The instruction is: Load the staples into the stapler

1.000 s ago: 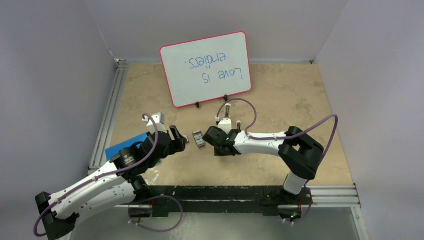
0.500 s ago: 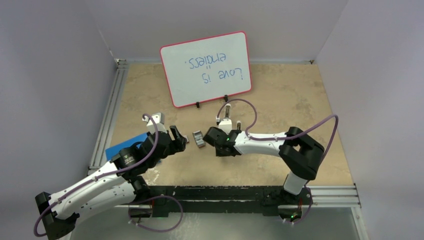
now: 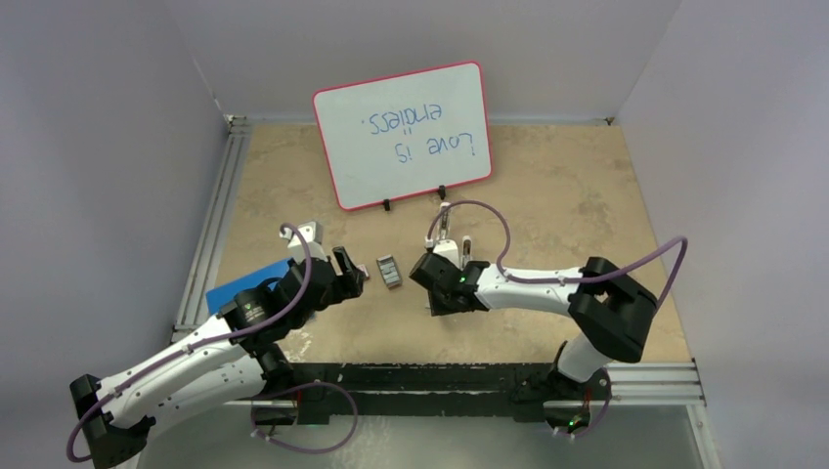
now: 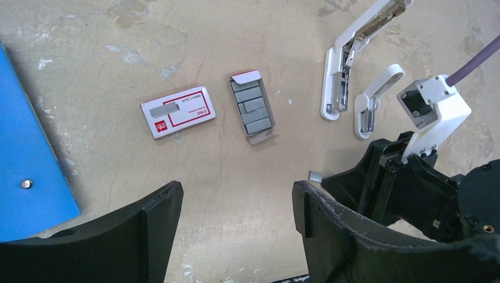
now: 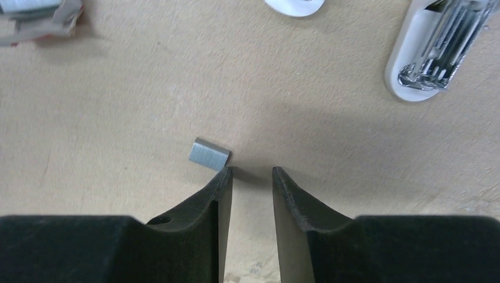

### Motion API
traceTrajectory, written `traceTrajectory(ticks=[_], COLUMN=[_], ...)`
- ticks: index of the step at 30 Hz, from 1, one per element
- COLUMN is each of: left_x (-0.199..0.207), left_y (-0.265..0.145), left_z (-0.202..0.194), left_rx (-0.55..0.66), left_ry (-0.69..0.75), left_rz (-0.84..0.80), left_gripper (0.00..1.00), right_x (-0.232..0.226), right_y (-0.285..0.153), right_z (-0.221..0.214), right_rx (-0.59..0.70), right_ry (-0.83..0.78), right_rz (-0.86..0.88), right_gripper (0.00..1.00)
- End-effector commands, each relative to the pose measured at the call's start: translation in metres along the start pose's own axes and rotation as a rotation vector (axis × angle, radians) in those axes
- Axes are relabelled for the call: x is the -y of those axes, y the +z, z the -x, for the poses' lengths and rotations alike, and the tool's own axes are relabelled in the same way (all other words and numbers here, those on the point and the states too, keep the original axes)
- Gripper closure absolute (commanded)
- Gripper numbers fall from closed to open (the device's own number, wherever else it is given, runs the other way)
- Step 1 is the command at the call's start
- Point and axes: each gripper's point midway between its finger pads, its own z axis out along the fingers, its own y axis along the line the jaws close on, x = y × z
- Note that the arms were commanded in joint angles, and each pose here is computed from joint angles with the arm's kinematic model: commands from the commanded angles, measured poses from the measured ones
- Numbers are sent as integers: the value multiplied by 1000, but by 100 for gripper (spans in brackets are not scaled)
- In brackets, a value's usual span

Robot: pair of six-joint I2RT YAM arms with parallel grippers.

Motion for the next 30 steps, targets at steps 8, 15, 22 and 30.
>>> traceTrajectory(ticks=[8, 15, 22, 30], left_x=[6, 1, -3, -4], left_y=[0, -10, -26, -25], left_z=[8, 29, 51, 50], left_rx=[30, 86, 148, 148], left_ry=[-34, -28, -44, -38], left_rz=[-13, 35, 50, 54], left_gripper=[32, 33, 33, 32], right_x=[-29, -48, -48, -47], right_y=[-41, -29, -13, 4], right_z=[35, 29, 29, 24], right_rx=[134, 63, 39, 7], right_ry=[-228, -447, -663, -781], right_rz=[216, 284, 272, 264], right_gripper=[54, 40, 46, 56])
